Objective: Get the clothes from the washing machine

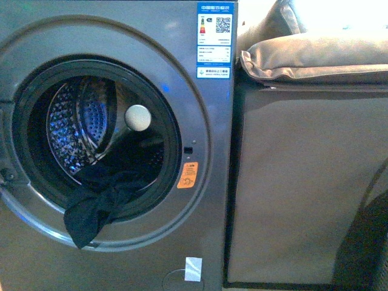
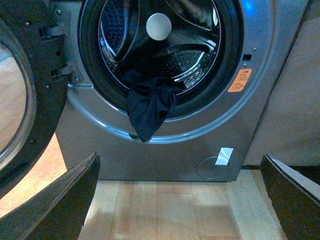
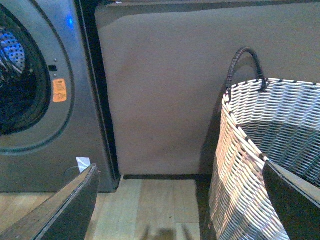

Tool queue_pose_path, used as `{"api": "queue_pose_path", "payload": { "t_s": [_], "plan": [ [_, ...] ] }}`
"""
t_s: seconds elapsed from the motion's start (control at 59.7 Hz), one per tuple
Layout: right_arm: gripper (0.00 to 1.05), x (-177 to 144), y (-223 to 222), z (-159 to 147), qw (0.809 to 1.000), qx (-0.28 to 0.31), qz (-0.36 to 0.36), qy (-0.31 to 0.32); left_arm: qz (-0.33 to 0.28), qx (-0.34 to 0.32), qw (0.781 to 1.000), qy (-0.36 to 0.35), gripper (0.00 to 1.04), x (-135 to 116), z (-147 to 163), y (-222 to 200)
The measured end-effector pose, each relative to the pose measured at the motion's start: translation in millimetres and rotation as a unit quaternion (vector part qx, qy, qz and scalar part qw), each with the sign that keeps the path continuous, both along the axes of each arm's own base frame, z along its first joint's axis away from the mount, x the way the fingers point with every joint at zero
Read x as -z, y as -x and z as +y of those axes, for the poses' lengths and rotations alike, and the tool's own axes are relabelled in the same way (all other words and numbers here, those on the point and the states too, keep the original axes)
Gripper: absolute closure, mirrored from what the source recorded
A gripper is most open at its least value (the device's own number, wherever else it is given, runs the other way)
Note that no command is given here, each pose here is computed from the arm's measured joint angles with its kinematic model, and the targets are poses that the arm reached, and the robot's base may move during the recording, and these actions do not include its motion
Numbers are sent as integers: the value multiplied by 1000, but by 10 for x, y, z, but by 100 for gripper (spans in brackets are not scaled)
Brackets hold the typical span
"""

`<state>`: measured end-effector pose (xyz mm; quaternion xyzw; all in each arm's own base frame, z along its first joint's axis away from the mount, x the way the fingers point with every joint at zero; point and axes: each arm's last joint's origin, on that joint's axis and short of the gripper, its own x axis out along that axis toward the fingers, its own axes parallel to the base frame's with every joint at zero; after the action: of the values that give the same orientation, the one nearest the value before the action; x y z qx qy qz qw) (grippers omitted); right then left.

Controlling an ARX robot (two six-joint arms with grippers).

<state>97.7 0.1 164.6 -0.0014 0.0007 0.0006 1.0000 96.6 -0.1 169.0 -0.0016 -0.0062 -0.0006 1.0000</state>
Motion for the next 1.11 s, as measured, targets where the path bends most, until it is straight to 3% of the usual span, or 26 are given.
{"api": "queue_pose_path", "payload": {
  "t_s": [0.72, 0.854, 1.105],
  "plan": [
    [7, 0, 0, 0, 1000, 0, 0, 0, 0, 0, 1000, 0, 7, 1, 0, 0],
    [7, 0, 0, 1, 1000, -1, 0, 0, 97, 96, 987, 88, 7, 8, 23, -56],
    [7, 0, 0, 0, 1000, 0, 0, 0, 94, 104, 984, 113, 7, -372, 148, -470]
  ]
}}
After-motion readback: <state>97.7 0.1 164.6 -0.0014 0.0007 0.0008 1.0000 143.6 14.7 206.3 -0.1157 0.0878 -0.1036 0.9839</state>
